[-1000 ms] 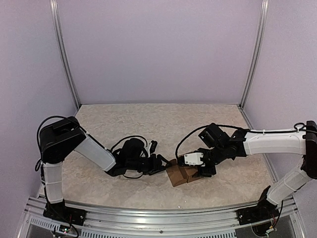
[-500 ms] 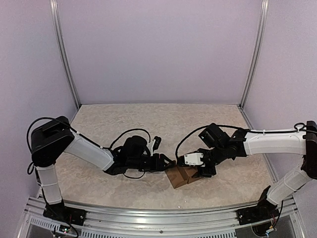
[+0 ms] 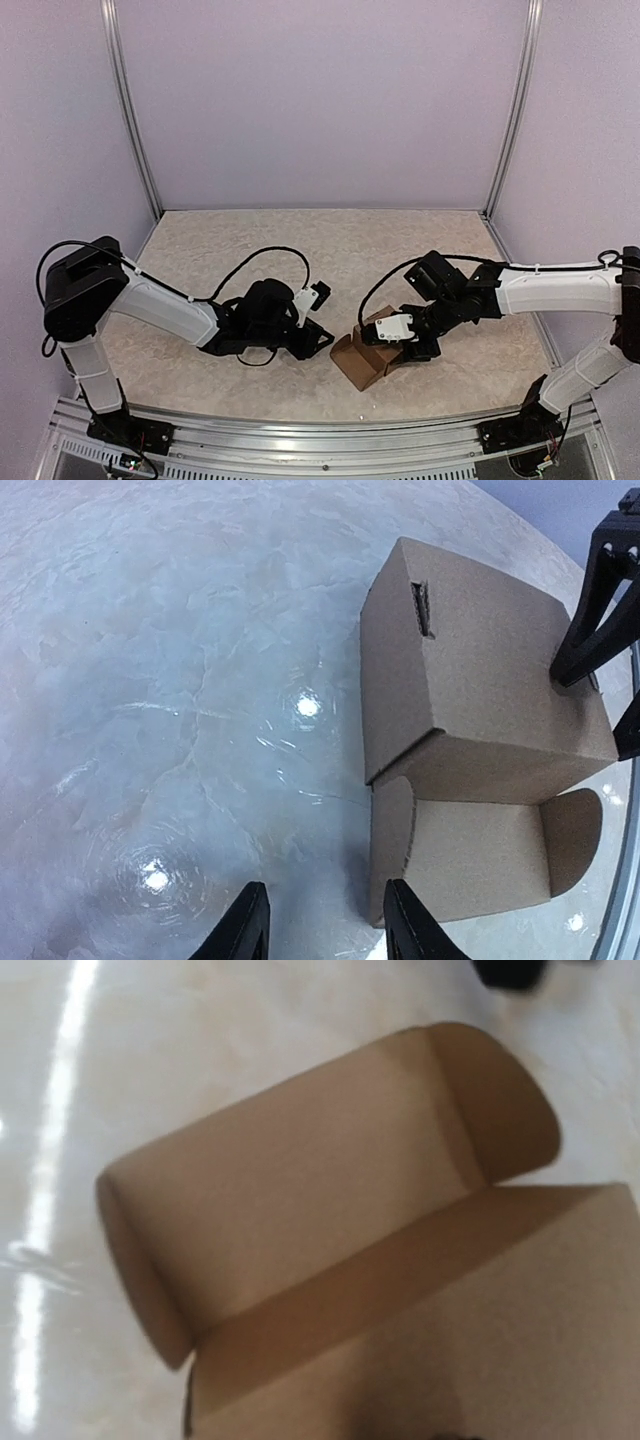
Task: Fold the paper box
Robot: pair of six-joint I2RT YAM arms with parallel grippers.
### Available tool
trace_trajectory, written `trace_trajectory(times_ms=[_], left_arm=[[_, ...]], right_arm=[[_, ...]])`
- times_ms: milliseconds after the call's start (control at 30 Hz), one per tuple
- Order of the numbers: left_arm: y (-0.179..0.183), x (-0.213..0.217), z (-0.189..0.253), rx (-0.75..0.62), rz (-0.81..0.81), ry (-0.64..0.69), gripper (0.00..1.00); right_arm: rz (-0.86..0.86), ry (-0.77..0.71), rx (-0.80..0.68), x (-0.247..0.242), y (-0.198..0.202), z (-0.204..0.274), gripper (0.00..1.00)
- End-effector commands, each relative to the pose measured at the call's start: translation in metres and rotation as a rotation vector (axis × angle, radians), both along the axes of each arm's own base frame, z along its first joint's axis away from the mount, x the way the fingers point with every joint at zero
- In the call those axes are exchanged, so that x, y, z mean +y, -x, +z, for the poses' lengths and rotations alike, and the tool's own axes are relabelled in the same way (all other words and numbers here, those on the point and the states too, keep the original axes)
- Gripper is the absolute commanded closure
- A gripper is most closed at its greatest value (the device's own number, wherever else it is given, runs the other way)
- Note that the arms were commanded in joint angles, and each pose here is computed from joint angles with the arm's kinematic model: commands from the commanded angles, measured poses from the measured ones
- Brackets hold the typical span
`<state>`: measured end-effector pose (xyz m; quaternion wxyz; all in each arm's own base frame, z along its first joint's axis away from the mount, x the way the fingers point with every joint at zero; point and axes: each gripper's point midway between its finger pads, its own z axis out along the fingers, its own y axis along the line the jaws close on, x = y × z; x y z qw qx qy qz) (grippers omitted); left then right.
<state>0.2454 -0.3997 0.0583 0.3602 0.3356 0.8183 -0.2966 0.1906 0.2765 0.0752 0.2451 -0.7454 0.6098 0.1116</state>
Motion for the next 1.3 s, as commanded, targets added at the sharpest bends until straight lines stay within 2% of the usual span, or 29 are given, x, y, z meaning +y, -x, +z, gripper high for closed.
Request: trace_trajectory(times_ms=[0,200,467,633,900,1267], left_arm=[[0.001,-0.004,-0.017,-0.095,-0.071,-0.055,0.62],[0.014,-0.008,-0.022,-0.083,-0.124,-0.051,0.65],[0.048,-0.001,-0.016,-0.103,-0.085,-0.083,0.65],[0.048,-0.012,-0.026,-0.101,-0.086,-0.117,0.66],[0.046,-0.011,-0.032,-0.089,-0.027,-0.12,0.77],[0.05,-0.025,-0.03,-0.16,-0.061,-0.152,0.93]], right_arm=[[0.113,0.016,0.082,-0.008,0.031,-0.006,0.43],[0.107,0.016,0.055,-0.006,0.025,-0.001,0.42],[0.102,0.009,-0.005,-0.007,0.02,0.005,0.39],[0.116,0.025,-0.039,-0.005,0.021,0.0,0.39],[0.153,0.089,-0.046,-0.008,0.031,-0.019,0.4],[0.155,0.088,-0.056,-0.008,0.032,-0.016,0.4]])
